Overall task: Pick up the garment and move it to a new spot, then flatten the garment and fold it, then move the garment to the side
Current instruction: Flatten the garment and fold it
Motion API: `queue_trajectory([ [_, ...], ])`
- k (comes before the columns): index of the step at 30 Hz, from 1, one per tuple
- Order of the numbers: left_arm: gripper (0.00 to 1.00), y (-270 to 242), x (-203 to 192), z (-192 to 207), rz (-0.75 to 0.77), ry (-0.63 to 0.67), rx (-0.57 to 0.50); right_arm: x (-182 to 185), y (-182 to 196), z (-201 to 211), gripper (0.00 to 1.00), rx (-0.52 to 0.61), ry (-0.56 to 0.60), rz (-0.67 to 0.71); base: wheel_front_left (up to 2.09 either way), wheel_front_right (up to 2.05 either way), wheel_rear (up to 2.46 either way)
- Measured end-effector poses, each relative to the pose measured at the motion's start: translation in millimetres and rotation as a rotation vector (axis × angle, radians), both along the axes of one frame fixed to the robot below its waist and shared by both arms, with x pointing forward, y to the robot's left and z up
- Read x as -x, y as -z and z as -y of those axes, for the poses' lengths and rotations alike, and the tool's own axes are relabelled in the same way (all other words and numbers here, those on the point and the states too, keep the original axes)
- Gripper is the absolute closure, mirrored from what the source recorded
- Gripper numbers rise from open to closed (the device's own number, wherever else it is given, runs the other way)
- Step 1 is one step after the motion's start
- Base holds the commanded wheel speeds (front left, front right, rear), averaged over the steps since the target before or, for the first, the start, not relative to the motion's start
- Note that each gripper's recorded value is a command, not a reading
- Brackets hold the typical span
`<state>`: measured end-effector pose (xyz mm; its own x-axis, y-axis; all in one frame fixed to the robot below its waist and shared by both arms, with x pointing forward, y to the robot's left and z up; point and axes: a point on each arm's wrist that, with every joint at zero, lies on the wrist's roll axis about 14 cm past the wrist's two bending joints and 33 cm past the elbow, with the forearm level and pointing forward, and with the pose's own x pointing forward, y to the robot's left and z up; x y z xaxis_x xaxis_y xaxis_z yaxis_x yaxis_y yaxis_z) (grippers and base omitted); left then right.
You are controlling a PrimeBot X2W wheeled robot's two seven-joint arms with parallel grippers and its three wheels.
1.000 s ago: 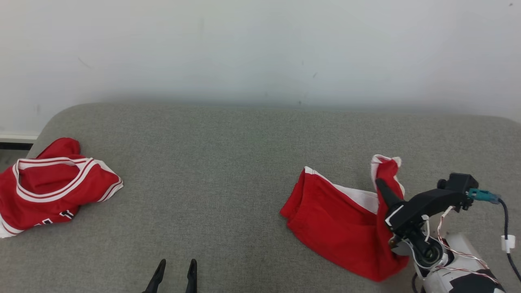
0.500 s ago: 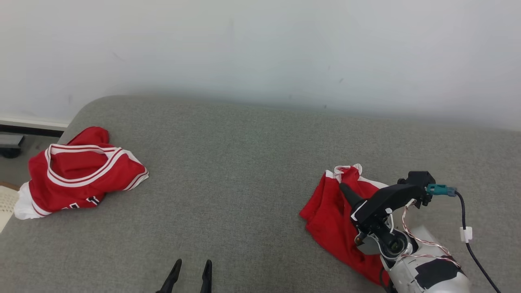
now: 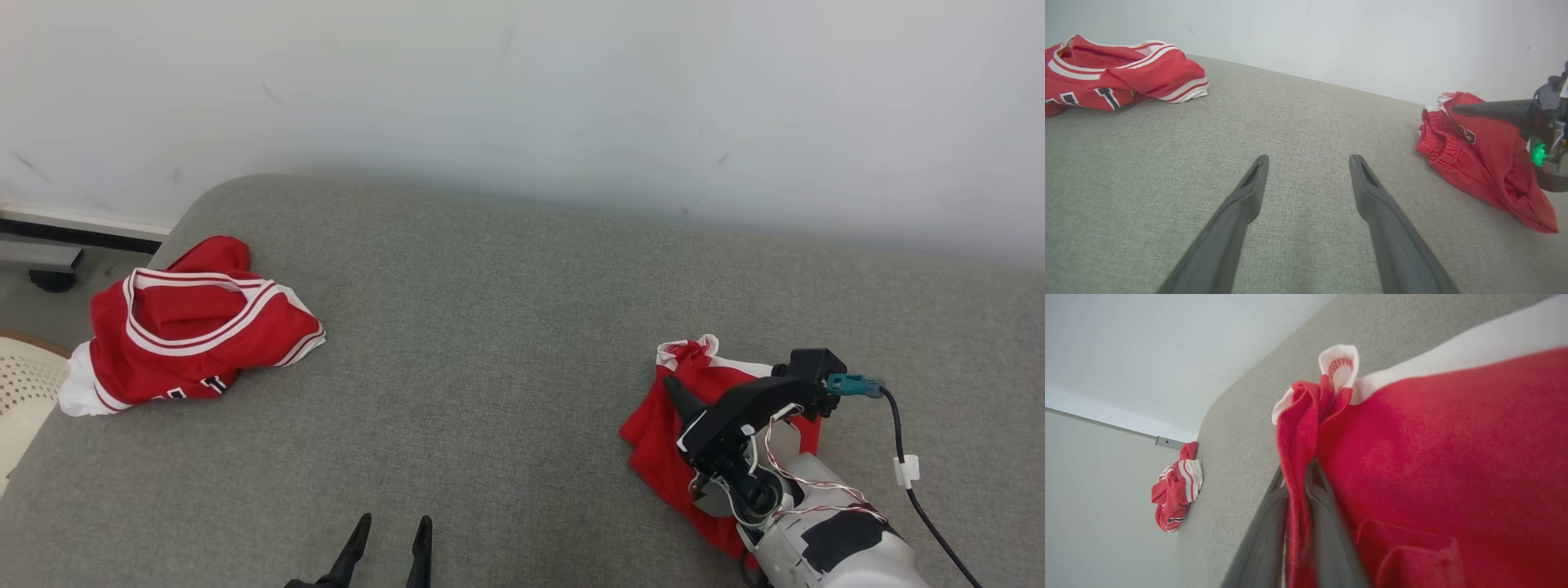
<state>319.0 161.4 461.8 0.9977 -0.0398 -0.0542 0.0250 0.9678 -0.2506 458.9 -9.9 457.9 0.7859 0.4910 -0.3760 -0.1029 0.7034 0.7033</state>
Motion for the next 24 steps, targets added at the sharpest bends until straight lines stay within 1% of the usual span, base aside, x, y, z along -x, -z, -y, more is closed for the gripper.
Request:
queue_trajectory([
  [1, 0.0, -0.3, -0.2, -0.4, 0.001, -0.002, -0.001, -0.4, -2.7, -0.5, 0.0, 0.002, 0.0, 0.013, 0.0, 0.0, 0.0],
  [4, 0.0, -1.0, -0.5, -0.3, 0.004, -0.001, -0.001, -0.8, -12.2, -1.8, 0.0, -0.011, 0.005, 0.049, 0.0, 0.0, 0.0],
  [8, 0.0, -2.5, -2.5, -0.7, 0.009, 0.001, -0.004, -5.1, -36.0, -2.1, 0.0, -0.021, 0.008, 0.148, 0.0, 0.0, 0.0],
  [12, 0.0, 0.3, -1.5, 1.4, 0.002, 0.008, -0.004, -16.6, -57.5, 32.0, 0.0, -0.002, 0.082, 0.263, 0.0, 0.0, 0.0],
  [16, 0.0, -2.1, -4.5, 2.2, 0.01, 0.015, -0.006, -20.7, -71.9, 70.7, 0.0, 0.03, 0.17, 0.374, 0.0, 0.0, 0.0],
  [18, 0.0, -3.1, -5.4, 2.5, 0.013, 0.018, -0.006, -19.0, -72.1, 89.8, 0.0, 0.05, 0.21, 0.404, 0.0, 0.0, 0.0],
  [22, 0.0, -3.0, -5.6, 3.2, 0.013, 0.02, -0.007, -7.8, -56.7, 120.2, 0.0, 0.102, 0.26, 0.409, 0.0, 0.0, 0.0],
  [23, 0.0, -2.4, -5.1, 3.6, 0.012, 0.022, -0.008, -4.2, -52.0, 124.8, 0.0, 0.127, 0.259, 0.411, 0.0, 0.0, 0.0],
  [24, 0.0, -0.4, -3.7, 4.7, 0.006, 0.026, -0.009, 6.8, -37.2, 137.7, 0.0, 0.15, 0.282, 0.389, 0.0, 0.0, 0.0],
])
